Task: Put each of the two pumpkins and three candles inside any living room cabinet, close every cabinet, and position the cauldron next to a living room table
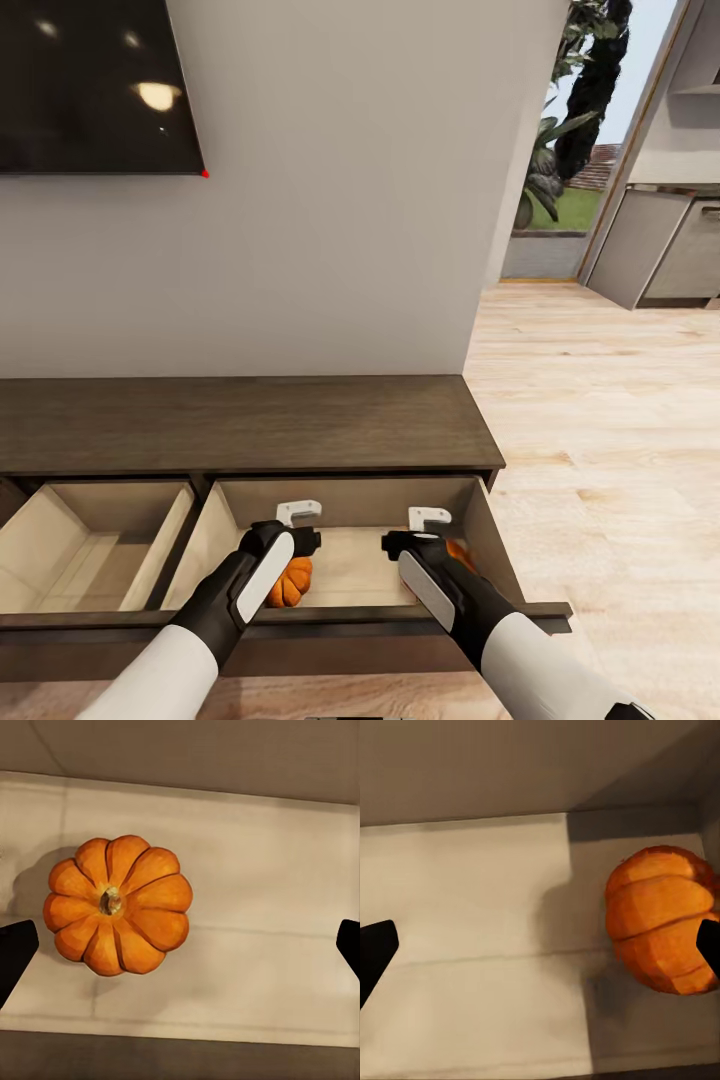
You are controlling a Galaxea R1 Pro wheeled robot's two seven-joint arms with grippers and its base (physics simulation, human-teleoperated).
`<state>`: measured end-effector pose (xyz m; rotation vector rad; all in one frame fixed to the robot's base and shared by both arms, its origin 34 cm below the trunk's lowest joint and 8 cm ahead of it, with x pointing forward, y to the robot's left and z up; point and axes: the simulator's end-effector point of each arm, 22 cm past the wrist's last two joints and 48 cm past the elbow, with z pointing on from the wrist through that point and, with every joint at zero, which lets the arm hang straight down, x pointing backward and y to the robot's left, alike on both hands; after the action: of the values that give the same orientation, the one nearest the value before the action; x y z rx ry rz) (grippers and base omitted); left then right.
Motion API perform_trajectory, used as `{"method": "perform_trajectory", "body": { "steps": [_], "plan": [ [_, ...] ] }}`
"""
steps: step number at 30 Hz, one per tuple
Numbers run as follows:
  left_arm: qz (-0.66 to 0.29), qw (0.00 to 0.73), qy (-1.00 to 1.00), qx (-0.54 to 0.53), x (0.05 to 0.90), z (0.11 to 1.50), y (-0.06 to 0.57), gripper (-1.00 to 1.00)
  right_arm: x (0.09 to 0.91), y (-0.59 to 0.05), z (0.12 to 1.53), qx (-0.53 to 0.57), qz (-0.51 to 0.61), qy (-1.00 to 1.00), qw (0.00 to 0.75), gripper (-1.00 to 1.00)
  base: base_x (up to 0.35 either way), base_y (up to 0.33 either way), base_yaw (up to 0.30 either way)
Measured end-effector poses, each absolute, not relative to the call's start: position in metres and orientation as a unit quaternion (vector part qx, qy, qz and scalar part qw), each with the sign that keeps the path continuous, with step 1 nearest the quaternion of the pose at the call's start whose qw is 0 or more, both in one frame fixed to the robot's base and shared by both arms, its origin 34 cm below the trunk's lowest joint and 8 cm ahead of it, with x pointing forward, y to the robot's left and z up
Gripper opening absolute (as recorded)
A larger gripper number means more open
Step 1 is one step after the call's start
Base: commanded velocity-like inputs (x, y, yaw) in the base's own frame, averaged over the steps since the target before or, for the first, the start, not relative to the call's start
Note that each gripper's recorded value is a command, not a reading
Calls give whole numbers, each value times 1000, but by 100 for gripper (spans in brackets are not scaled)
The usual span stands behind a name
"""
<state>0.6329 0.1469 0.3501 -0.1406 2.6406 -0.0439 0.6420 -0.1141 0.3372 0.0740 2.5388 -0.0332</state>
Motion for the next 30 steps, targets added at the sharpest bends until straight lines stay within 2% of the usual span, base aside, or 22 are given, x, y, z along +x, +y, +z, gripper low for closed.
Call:
{"method": "perform_trajectory", "body": {
  "steps": [15,30],
  "plan": [
    [-16,273,961,-49,640,385,147,100,651,-113,373,27,-10,946,324,100,0,0,0],
    [-17,280,958,-50,650,420,146,100,659,-114,406,27,-11,944,329,100,-94,8,0]
  ]
}}
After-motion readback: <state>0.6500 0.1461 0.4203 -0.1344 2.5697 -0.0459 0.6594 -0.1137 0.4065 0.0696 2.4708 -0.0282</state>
